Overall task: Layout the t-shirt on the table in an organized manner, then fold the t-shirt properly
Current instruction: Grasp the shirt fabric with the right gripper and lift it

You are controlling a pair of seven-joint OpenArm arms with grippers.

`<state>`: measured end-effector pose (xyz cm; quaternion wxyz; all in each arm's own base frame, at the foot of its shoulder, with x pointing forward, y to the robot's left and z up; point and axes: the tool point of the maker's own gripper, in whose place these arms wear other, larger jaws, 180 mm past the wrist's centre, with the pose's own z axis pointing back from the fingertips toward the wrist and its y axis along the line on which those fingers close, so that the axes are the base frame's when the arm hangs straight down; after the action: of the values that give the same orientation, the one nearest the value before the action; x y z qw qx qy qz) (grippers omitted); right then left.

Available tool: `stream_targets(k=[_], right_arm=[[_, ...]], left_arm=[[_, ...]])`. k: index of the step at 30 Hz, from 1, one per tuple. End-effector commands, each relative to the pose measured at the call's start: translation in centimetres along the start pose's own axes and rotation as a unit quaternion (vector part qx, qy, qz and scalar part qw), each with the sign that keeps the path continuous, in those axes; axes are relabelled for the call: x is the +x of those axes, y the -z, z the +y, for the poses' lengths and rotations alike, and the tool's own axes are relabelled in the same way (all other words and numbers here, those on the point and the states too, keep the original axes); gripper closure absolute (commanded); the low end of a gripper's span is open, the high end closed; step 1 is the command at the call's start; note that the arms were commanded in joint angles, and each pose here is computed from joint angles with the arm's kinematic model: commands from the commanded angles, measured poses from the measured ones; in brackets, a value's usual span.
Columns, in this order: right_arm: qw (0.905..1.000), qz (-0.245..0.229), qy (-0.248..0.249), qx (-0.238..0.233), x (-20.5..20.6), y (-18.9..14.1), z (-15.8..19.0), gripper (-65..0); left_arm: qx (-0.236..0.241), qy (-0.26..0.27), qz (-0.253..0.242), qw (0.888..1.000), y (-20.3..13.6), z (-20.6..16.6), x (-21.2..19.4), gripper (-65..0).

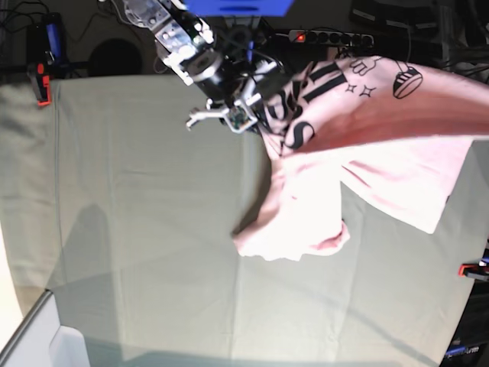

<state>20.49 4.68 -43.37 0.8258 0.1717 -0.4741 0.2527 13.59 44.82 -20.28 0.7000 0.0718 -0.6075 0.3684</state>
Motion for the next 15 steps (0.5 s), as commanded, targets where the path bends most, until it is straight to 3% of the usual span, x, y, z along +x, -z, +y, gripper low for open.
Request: stream_targets(k=[1, 4, 8, 11, 15], right_arm=[[0.9997, -0.023, 0.000, 0.001, 1.6, -0.1, 0.0, -9.8], [0.9999, -0.010, 0.001, 0.002, 2.2, -0.8, 0.3, -25.0], [0.9990, -0.044, -0.007, 0.002, 5.4, -1.8, -0.2, -40.7], [0.9978, -0.066, -0.005, 0.003, 7.1, -1.8, 0.0, -45.2], [0.9973, -0.074, 0.002, 0.005, 8.0, -0.5, 0.6, -45.6]], left_arm=[[-0.006, 0.010, -0.022, 1.000, -0.2, -0.4, 1.4, -0.2], [-0.006, 0.011, -0.021, 1.000, -0.2, -0.3, 1.4, -0.2], [-0.006, 0.015, -0.017, 1.000, -0.3, -0.2, 1.2, -0.2], [-0.004, 0.009, -0.015, 1.000, -0.4, -0.2, 0.8, -0.2], [-0.001, 0.015, -0.007, 1.000, -0.8, 0.0, 0.5, -0.2]])
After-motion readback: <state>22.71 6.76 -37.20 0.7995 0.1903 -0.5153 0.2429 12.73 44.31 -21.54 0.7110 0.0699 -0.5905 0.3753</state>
